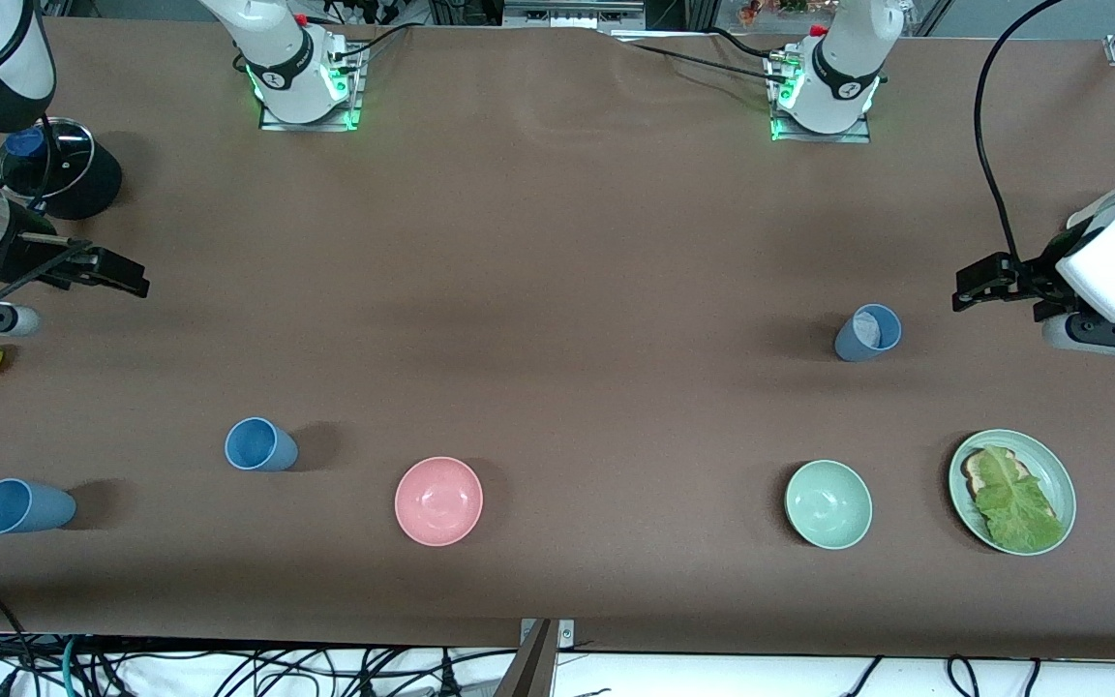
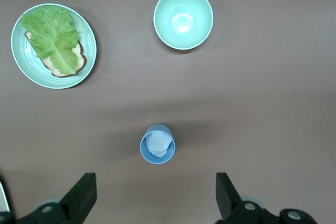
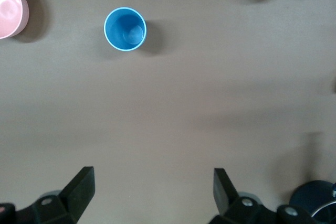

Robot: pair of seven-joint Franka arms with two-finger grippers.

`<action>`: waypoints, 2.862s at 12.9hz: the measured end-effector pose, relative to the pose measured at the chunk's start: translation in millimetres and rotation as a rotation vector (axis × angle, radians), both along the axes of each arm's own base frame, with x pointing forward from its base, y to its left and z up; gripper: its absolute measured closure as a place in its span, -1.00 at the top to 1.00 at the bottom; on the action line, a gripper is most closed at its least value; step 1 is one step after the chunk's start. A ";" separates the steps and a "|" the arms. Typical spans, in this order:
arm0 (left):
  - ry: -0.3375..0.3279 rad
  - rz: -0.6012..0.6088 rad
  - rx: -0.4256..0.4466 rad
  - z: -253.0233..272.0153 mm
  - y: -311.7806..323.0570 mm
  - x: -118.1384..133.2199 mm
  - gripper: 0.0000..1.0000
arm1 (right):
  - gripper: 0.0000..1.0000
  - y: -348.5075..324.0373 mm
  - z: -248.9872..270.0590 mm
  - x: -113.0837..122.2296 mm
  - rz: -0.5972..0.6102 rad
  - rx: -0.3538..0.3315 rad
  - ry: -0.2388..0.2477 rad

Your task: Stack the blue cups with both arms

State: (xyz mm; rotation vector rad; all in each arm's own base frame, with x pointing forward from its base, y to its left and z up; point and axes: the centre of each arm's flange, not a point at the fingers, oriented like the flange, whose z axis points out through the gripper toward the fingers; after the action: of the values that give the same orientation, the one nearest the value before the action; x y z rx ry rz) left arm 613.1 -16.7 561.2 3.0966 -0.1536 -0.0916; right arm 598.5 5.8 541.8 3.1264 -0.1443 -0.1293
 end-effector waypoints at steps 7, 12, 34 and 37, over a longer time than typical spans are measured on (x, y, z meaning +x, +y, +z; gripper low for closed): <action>0.001 0.001 0.000 -0.4 0.6 0.2 1.00 | 1.00 0.5 0.1 0.1 -0.001 0.004 -0.001; 0.001 0.001 0.000 -0.6 0.8 0.2 1.00 | 1.00 -1.7 0.4 0.5 -0.005 0.004 -0.004; 0.009 0.011 0.001 -3.8 6.4 0.7 1.00 | 1.00 -2.8 0.8 1.2 -0.007 0.005 -0.010; 0.036 0.019 -0.003 -18.6 34.2 1.1 1.00 | 1.00 -3.0 0.8 1.2 -0.007 0.005 -0.010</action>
State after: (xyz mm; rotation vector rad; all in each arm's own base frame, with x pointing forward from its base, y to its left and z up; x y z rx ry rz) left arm 614.3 17.5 542.6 3.0909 -0.1227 -0.1462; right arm 599.7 2.8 542.5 3.1325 -0.1556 -0.1149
